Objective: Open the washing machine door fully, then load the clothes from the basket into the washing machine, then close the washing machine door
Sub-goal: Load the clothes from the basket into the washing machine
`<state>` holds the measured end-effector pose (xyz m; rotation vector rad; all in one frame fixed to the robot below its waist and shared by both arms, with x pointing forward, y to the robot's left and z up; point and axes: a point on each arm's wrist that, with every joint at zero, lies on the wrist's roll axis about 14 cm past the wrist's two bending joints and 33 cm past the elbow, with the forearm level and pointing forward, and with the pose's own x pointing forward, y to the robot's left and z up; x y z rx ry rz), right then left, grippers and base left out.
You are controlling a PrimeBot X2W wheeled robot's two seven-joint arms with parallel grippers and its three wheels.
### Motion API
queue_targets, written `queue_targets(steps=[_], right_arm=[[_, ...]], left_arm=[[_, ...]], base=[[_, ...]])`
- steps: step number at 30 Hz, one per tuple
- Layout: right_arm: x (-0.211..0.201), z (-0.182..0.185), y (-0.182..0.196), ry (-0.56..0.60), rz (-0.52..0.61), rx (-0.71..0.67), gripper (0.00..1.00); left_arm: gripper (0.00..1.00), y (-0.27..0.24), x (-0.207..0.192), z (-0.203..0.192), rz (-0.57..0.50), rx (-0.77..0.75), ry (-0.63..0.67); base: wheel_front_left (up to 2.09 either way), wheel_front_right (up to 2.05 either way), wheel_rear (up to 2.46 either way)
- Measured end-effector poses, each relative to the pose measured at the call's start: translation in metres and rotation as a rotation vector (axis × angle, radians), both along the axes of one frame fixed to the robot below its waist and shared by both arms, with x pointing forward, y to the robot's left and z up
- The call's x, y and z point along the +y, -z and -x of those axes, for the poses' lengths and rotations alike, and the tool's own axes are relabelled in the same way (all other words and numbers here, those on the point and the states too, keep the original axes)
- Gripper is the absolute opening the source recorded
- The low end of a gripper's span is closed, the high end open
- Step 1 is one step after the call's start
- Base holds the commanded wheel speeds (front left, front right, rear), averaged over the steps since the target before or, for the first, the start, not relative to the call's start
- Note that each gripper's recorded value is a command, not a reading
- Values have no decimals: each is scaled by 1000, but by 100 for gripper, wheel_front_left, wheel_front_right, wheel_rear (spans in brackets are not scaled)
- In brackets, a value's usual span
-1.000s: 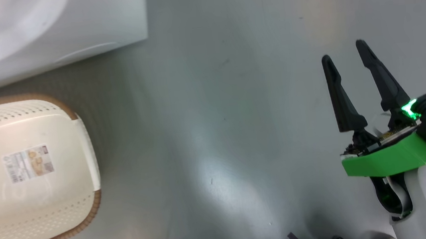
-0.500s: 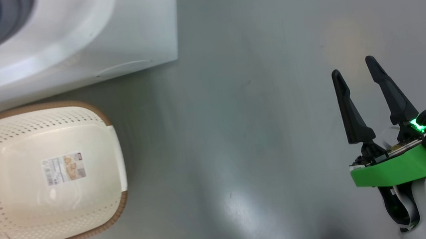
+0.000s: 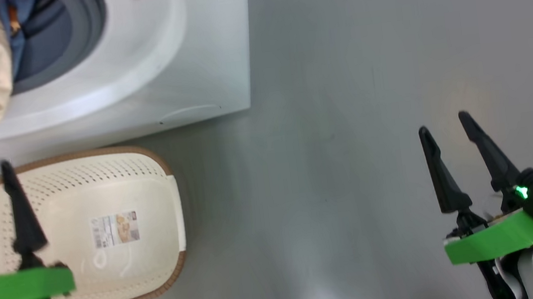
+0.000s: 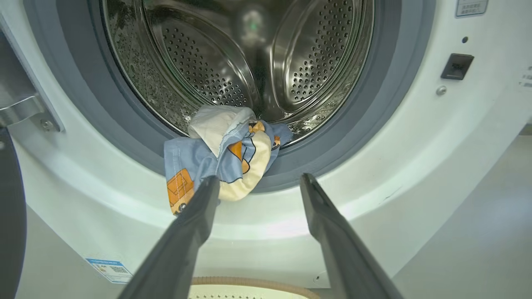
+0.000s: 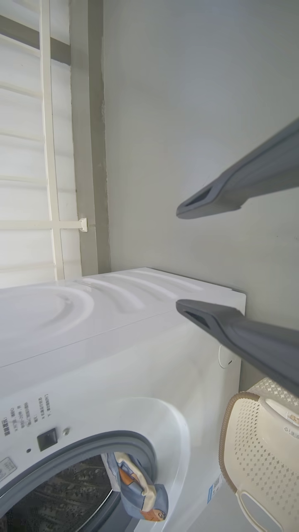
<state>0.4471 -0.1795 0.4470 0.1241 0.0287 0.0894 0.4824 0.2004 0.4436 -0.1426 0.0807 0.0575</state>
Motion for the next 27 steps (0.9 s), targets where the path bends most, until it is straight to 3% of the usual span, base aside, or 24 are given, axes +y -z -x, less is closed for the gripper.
queue_targets(steps=[10,27], right_arm=[[1,25,-19,-7,24,-25,100],[10,61,-46,-26,10,-62,100]], left_arm=[[100,-5,-20,55,26,55,32],[100,-24,-35,97,40,35,64]], base=[[0,0,0],[0,0,0]])
